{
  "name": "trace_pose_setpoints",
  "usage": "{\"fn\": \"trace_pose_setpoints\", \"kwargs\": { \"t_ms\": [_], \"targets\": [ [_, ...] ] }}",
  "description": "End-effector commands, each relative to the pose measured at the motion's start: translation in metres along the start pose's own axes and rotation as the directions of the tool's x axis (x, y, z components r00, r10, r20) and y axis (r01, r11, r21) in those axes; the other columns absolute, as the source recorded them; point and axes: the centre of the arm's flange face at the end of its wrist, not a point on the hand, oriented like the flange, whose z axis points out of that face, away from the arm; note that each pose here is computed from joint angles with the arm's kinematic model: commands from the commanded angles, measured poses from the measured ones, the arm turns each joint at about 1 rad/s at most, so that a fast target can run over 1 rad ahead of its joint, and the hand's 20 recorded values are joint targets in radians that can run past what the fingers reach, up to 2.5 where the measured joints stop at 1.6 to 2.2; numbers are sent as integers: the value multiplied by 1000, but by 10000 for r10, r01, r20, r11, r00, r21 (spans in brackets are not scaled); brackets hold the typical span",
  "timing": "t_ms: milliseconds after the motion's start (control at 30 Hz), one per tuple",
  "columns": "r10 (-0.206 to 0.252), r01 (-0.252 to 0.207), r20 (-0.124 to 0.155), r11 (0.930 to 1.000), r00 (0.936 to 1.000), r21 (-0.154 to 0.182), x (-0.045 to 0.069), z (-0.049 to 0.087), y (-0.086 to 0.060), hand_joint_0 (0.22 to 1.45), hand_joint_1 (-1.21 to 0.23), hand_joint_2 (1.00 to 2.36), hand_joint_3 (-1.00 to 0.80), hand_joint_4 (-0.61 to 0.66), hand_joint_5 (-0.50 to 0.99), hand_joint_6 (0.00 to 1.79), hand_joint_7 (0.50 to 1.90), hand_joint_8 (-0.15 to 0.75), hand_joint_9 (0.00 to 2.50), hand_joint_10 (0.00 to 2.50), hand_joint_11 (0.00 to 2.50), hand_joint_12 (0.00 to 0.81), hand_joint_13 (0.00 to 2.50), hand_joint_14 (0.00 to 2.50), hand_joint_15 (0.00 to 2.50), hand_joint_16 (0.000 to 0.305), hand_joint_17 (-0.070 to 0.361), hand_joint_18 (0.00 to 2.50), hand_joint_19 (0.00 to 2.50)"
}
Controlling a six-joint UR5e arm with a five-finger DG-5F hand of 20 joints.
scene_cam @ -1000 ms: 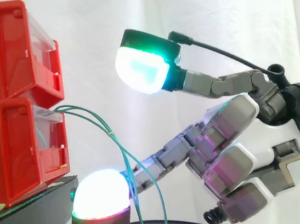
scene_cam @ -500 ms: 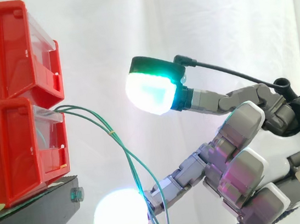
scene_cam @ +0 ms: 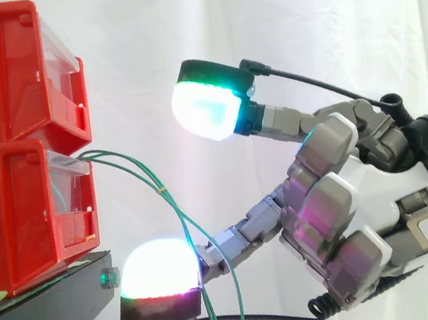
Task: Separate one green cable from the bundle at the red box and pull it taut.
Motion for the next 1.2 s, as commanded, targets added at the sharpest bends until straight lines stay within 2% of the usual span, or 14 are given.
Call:
{"fn": "trace_pose_setpoints", "kwargs": {
  "t_ms": [0,267,500,567,700,867,1167],
  "targets": [
    [1,-1,64,9999,10000,102,1,-2,6,405,-473,1000,-500,300,-104,502,672,309,1774,19,678,484,1567,17,577,86,194,1949,375],
    [-9,0,219,9993,9998,383,-3,-6,8,408,-476,1000,-500,347,-85,502,675,312,1776,21,667,489,1570,17,585,86,194,1941,371],
    [168,-178,301,9993,9994,332,-8,-6,11,413,-469,1000,-500,388,-63,502,675,308,1793,23,693,491,1575,19,584,85,191,1934,381],
    [484,-494,324,9983,9983,318,-10,-6,12,413,-470,1000,-500,391,-60,502,676,304,1795,23,682,494,1576,18,590,85,190,1934,380],
    [822,-832,340,9961,9960,289,-13,-6,13,434,-466,1000,-500,400,-40,502,666,287,1799,22,685,477,1567,18,601,83,186,1907,396],
    [868,-878,374,9958,9955,255,-16,-6,14,470,-498,1000,-500,398,-2,502,679,262,1808,20,643,460,1558,20,597,79,177,1866,428],
    [845,-853,351,9961,9958,216,-16,-6,16,537,-554,1000,-500,347,47,503,760,234,1857,19,560,431,1576,21,621,72,161,1816,469]
  ]
}}
